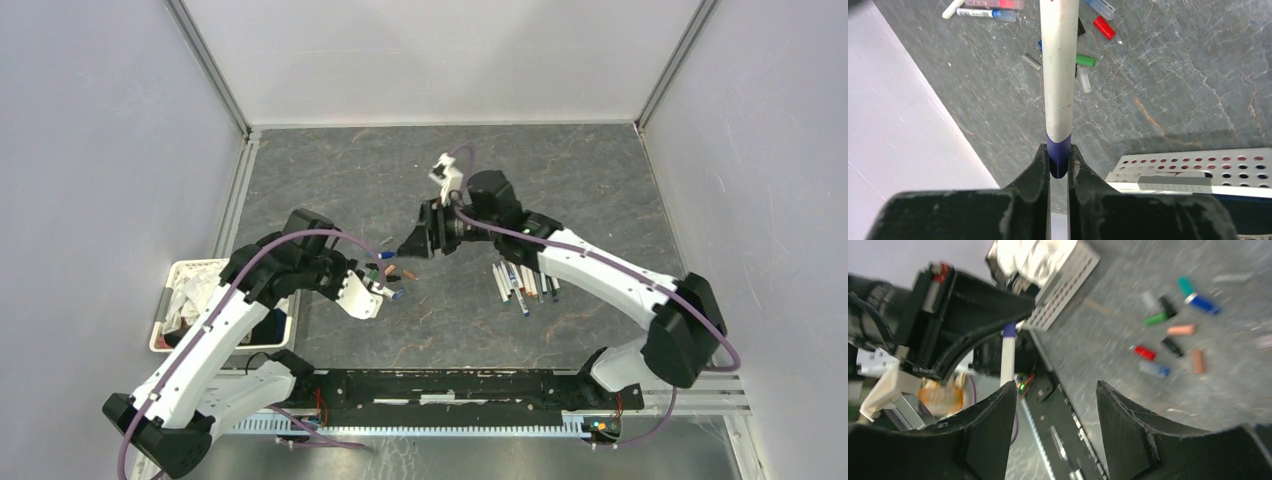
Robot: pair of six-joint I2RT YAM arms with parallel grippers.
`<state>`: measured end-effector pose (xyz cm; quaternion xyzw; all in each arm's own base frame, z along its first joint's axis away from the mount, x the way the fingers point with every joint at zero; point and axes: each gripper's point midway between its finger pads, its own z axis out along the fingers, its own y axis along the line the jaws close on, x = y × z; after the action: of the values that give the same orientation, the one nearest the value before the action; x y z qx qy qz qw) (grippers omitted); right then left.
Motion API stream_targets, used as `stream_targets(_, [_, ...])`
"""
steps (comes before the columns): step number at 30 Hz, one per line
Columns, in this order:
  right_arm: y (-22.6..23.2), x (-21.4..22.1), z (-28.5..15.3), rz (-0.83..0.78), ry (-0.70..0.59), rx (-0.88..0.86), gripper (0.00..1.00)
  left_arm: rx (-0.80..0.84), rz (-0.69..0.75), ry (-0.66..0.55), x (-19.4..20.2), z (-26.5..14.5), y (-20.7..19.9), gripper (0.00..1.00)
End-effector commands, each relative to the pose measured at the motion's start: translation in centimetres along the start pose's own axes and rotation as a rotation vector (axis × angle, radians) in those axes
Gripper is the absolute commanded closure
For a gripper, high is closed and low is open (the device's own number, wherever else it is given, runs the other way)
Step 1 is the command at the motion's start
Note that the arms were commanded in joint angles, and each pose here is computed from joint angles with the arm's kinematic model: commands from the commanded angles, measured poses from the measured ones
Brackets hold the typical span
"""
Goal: Open the pen caps
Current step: Pick up the pen from the center of the board.
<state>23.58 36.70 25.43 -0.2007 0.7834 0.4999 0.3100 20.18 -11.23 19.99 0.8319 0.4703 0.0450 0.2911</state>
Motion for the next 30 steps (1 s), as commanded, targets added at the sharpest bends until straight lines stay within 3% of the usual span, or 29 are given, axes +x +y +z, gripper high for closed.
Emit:
stream_targets(1, [5.0,2.5,0.7,0.011,0.156,-0.220,0.35,0.008,0.148,0.013,-0.5,-0.4,1.0,0.98])
stream_targets(17, [7.4,7.0,5.6,0.027,0.297,-0.327,0.36,0.009,0.128,0.019,-0.8,-0.2,1.6,0.98])
stream_targets(21, [7.1,7.9,6.0,0.025,0.317,-0.325,0.40,0.009,0.110,0.009,-1.0,-0.2,1.6,0.98])
stream_targets(24, [7.4,7.6,6.2,0.024,0.303,-0.340,0.58,0.010,0.106,-0.003,-1.3,-0.2,1.6,0.98])
stream_targets(27, [7.9,7.0,6.1,0.004,0.283,-0.361,0.83,0.019,0.084,-0.026,-1.8,-0.3,1.5,0.97])
stream_targets(29, [8.0,7.0,5.9,-0.024,0.282,-0.373,0.96,0.049,0.050,-0.060,-2.5,-0.6,1.0,0.83])
stream_targets(30, [7.9,7.2,5.6,-0.051,0.288,-0.379,1.00,0.072,0.029,-0.080,-2.9,-0.9,0.7,0.67])
